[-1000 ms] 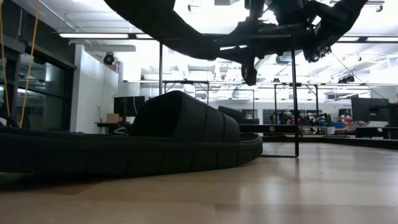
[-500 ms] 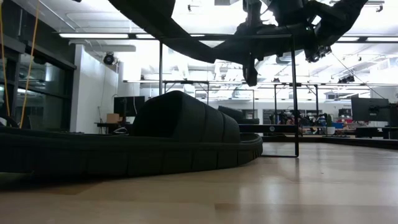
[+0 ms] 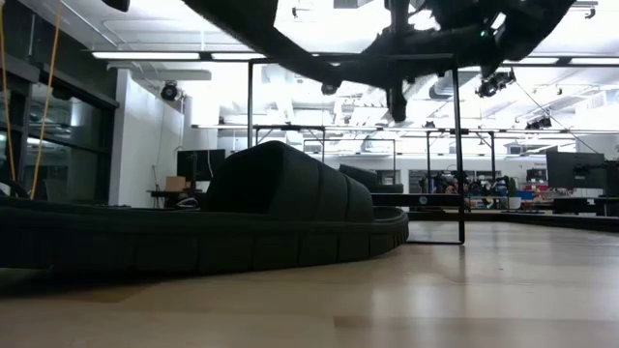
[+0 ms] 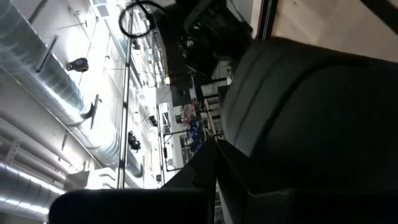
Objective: Pick and place slides into the shelf
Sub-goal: Put the top black slide on the shelf
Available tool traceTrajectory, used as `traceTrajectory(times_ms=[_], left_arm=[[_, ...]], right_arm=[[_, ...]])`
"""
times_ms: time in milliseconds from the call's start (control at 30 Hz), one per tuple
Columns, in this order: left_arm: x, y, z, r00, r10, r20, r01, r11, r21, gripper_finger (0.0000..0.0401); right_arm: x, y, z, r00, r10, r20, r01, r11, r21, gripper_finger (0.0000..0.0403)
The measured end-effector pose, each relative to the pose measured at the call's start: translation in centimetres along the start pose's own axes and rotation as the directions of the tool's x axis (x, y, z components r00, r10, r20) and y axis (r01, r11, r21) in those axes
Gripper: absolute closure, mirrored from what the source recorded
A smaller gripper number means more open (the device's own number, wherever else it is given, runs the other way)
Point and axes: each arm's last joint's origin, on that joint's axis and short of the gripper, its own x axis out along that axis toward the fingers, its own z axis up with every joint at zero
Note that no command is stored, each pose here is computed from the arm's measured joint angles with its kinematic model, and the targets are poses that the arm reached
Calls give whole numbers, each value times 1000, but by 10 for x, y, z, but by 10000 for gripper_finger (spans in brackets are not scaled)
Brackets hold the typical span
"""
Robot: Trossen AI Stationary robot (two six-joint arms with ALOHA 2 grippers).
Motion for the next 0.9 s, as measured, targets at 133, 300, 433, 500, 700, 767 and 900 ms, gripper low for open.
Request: traceTrajectory(times_ms=[133,300,433,500,700,767,900], left_arm=[[0,1,-1,1000,3,-4,-3,1000,-9,401],[-1,4,-3,1000,11,2,-11,999,-33,400],[-2,6,-3,1000,25,6,-25,998,-61,400],[-2,7,-3,1000,26,7,-25,998,-65,400],[-2,6,-2,999,23,30,-20,994,-105,400],[-2,6,-2,999,23,39,-19,994,-105,400],[-2,6,-2,998,24,51,-18,993,-113,400]], right_arm=[[-16,8,7,999,-51,4,51,999,-11,403],[-31,20,9,993,-117,19,117,993,-18,403],[-38,24,10,989,-146,40,146,989,0,403],[-40,25,11,984,-164,68,163,986,13,403],[-40,27,10,968,-224,114,222,975,32,402],[-40,29,9,957,-253,142,248,967,50,402],[-37,36,5,917,-309,252,302,951,68,401]])
